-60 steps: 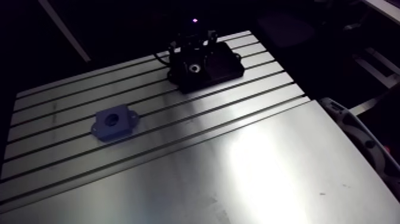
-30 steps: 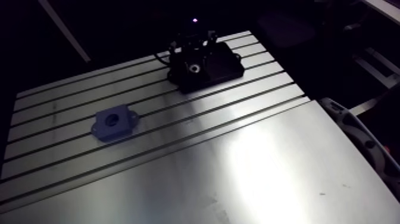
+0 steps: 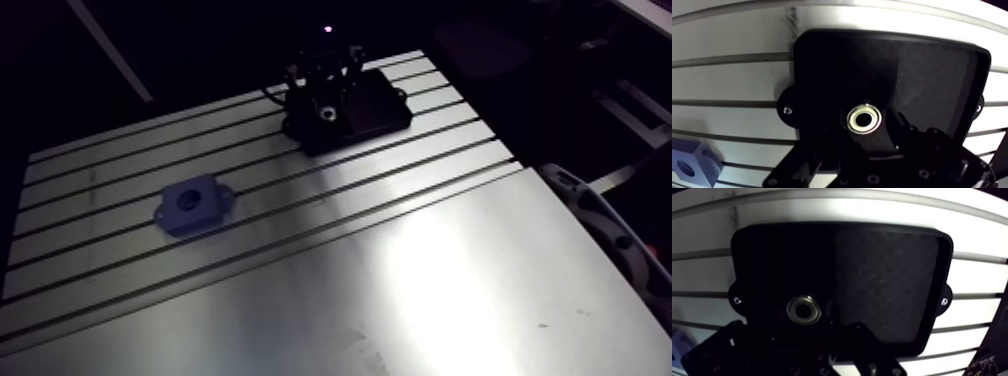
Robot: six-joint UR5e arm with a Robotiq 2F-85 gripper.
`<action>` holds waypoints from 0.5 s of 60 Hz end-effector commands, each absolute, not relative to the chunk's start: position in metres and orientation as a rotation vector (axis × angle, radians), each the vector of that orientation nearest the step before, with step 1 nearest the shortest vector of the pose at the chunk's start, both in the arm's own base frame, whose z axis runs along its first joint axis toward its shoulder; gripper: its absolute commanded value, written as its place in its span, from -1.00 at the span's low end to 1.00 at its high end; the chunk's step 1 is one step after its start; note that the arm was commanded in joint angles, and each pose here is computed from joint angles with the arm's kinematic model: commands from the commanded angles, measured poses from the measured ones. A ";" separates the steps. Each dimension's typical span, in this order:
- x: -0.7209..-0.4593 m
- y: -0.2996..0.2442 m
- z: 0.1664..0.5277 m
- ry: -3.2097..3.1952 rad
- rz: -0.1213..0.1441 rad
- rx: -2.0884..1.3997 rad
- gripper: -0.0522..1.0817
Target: Pick up the bearing and press it into the housing until flush.
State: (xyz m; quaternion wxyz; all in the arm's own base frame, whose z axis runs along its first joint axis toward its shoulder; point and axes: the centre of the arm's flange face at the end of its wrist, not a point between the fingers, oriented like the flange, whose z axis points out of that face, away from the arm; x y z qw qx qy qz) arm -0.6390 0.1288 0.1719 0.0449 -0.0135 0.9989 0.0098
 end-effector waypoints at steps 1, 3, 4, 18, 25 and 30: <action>-0.640 0.129 0.171 3.056 0.032 -0.044 -0.06; -0.640 0.129 0.170 3.055 0.031 -0.044 -0.06; -0.640 0.129 0.170 3.055 0.031 -0.044 -0.06; -0.640 0.129 0.171 3.056 0.032 -0.044 -0.06; -0.639 0.128 0.171 3.053 0.030 -0.044 -0.06; -0.639 0.128 0.170 3.052 0.027 -0.044 -0.06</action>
